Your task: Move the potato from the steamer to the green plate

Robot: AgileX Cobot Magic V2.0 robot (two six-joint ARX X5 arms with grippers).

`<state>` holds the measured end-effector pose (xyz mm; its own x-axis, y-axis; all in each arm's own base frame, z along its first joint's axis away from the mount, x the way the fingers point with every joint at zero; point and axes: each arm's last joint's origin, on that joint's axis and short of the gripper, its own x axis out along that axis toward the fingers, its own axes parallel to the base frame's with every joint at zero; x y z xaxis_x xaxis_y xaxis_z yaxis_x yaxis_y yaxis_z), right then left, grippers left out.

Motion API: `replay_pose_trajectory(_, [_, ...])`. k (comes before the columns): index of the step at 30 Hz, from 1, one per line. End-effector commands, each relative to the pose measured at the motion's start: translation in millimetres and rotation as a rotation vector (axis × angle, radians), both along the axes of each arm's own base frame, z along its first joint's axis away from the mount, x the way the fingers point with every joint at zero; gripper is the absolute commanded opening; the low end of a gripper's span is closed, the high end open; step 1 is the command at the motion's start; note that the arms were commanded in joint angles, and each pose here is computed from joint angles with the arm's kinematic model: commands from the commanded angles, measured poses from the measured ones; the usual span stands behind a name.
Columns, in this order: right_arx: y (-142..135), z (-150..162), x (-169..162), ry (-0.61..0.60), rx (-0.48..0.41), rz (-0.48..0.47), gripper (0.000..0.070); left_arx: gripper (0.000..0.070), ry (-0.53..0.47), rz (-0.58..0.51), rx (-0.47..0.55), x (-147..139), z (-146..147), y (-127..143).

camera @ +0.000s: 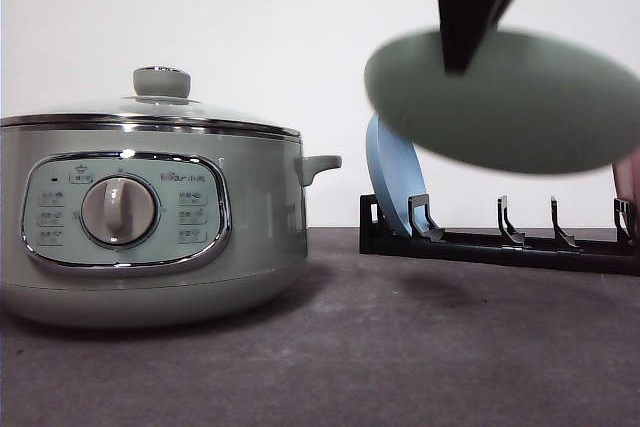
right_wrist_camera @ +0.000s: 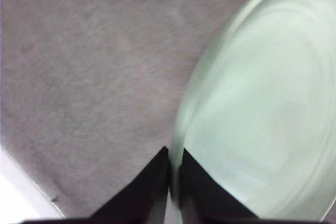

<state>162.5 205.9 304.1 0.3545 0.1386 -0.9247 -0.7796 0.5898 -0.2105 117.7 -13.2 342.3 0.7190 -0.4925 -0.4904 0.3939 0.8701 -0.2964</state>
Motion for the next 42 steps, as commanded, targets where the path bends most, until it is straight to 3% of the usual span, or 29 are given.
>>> replay_pose_trajectory(1, [7, -7, -4, -0.008, 0.013, -0.005, 0.0003, 0.0560, -0.037, -0.009, 0.007, 0, 8, 0])
replay_pose_trajectory(16, [21, -85, -20, 0.033, -0.033, 0.048, 0.0003, 0.0560, -0.036, -0.009, 0.007, 0, 8, 0])
replay_pose_trajectory(27, [31, -122, -17, 0.151, -0.066, 0.066, 0.0004, 0.0560, -0.035, -0.009, 0.007, 0, 8, 0])
replay_pose_trajectory(29, [31, -124, -17, 0.166, -0.064, 0.060, 0.0043, 0.0560, -0.035, -0.009, 0.007, 0, 8, 0])
replay_pose_trajectory(32, [32, -124, -17, 0.176, -0.054, 0.047, 0.0281, 0.0560, -0.035, -0.009, 0.007, 0, 8, 0])
replay_pose_trajectory(34, [32, -124, -17, 0.176, -0.052, 0.039, 0.0392, 0.0560, -0.035, -0.009, 0.007, 0, 8, 0])
replay_pose_trajectory(42, [33, -115, -16, 0.147, -0.016, 0.030, 0.0411, 0.0560, -0.035, -0.009, 0.007, 0, 8, 0])
